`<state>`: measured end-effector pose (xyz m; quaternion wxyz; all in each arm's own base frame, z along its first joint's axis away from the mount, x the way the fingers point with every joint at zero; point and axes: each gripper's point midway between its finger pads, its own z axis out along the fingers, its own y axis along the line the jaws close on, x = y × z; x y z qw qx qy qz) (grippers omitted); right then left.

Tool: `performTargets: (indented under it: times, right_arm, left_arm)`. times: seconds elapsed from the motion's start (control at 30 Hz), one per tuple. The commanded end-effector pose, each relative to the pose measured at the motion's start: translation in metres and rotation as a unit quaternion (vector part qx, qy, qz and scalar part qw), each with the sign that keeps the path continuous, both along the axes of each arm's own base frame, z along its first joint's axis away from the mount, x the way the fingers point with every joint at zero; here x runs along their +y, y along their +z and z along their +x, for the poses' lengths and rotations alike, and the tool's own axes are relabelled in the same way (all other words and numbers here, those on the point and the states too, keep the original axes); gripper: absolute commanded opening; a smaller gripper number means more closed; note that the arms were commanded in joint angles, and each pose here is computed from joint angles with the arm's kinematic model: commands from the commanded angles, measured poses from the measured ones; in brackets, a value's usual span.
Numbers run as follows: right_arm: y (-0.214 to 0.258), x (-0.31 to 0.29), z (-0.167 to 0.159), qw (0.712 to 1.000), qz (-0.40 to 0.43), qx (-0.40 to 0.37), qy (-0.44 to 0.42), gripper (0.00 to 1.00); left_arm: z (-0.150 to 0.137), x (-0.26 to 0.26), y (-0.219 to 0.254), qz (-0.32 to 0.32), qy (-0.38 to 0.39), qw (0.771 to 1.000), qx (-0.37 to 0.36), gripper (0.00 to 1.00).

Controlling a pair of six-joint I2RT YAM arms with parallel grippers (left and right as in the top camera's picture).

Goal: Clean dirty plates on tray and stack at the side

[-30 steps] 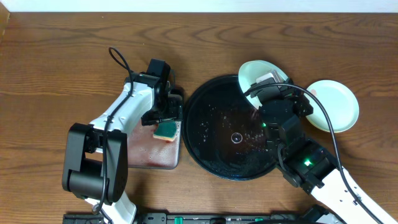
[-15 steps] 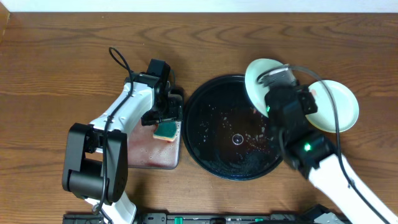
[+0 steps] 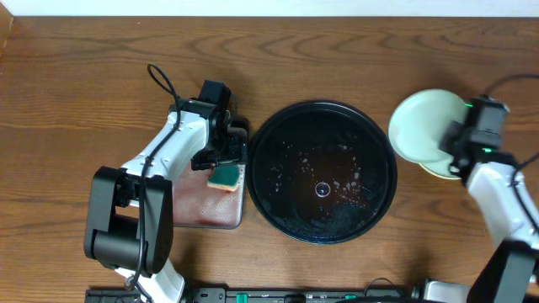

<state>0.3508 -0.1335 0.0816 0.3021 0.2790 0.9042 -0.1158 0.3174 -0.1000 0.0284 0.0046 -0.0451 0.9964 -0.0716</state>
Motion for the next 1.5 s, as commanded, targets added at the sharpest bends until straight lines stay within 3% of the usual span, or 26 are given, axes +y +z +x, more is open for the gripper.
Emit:
performTargets:
  times: [0.0, 0.07, 0.17, 0.2, 0.37, 0.5, 0.63, 0.7, 0.77, 0.8, 0.9, 0.97, 1.1, 1.3, 1.47]
  right_arm:
    - [-0.018, -0.009, -0.006, 0.996, 0.084, -0.003, -0.035, 0.01]
    - [-0.022, -0.022, -0.014, 0.995, 0.086, 0.003, -0.055, 0.02]
    - [-0.02, -0.035, -0.019, 0.993, 0.094, -0.006, -0.072, 0.25]
    - [-0.018, -0.037, -0.02, 0.992, 0.098, -0.011, -0.074, 0.29]
    - [-0.011, -0.027, -0.01, 0.986, 0.151, -0.048, -0.046, 0.34]
    - [0.009, 0.025, 0.015, 0.963, 0.231, -0.097, 0.098, 0.41]
    - [0.024, 0.088, 0.021, 0.92, 0.285, -0.113, 0.244, 0.51]
    - [0.016, 0.117, 0.014, 0.914, 0.289, -0.076, 0.274, 0.69]
    - [0.01, 0.137, 0.008, 0.91, 0.28, -0.044, 0.301, 0.95]
    - [0.008, 0.144, 0.004, 0.91, 0.274, -0.025, 0.31, 0.99]
    - [-0.001, 0.155, -0.019, 0.917, 0.23, 0.072, 0.317, 0.99]
    - [0.001, 0.162, -0.047, 0.912, 0.197, 0.161, 0.32, 0.99]
    - [0.012, 0.178, -0.07, 0.903, 0.19, 0.188, 0.337, 0.99]
    - [0.047, 0.182, -0.085, 0.919, 0.152, 0.111, 0.346, 0.99]
    - [0.095, 0.177, -0.099, 0.929, 0.085, -0.033, 0.358, 0.99]
  left_arm:
    - [-0.002, -0.004, 0.001, -0.009, -0.001, 1.0, 0.003, 0.87]
    - [-0.002, -0.004, 0.001, -0.009, -0.001, 1.0, 0.003, 0.87]
    - [-0.002, -0.004, 0.001, -0.009, -0.001, 1.0, 0.003, 0.87]
    - [-0.002, -0.004, 0.001, -0.009, -0.001, 1.0, 0.003, 0.87]
    - [-0.005, -0.003, 0.001, -0.008, -0.004, 1.0, 0.007, 0.87]
    - [-0.007, 0.006, 0.005, 0.003, 0.003, 1.0, 0.011, 0.87]
    - [0.001, 0.019, 0.021, -0.002, 0.025, 1.0, -0.007, 0.87]
    - [0.009, 0.03, 0.033, -0.006, 0.044, 0.999, -0.029, 0.87]
    - [0.01, 0.039, 0.041, -0.007, 0.057, 0.998, -0.037, 0.87]
    - [0.008, 0.043, 0.043, -0.006, 0.063, 0.997, -0.035, 0.87]
    - [-0.008, 0.054, 0.048, -0.001, 0.077, 0.997, -0.009, 0.87]
    - [-0.034, 0.061, 0.053, 0.006, 0.086, 0.996, 0.036, 0.87]
    - [-0.057, 0.067, 0.065, 0.019, 0.086, 0.996, 0.035, 0.87]
    - [-0.079, 0.068, 0.096, 0.005, 0.055, 0.994, -0.091, 0.87]
    - [-0.093, 0.069, 0.13, -0.014, 0.056, 0.965, -0.257, 0.87]
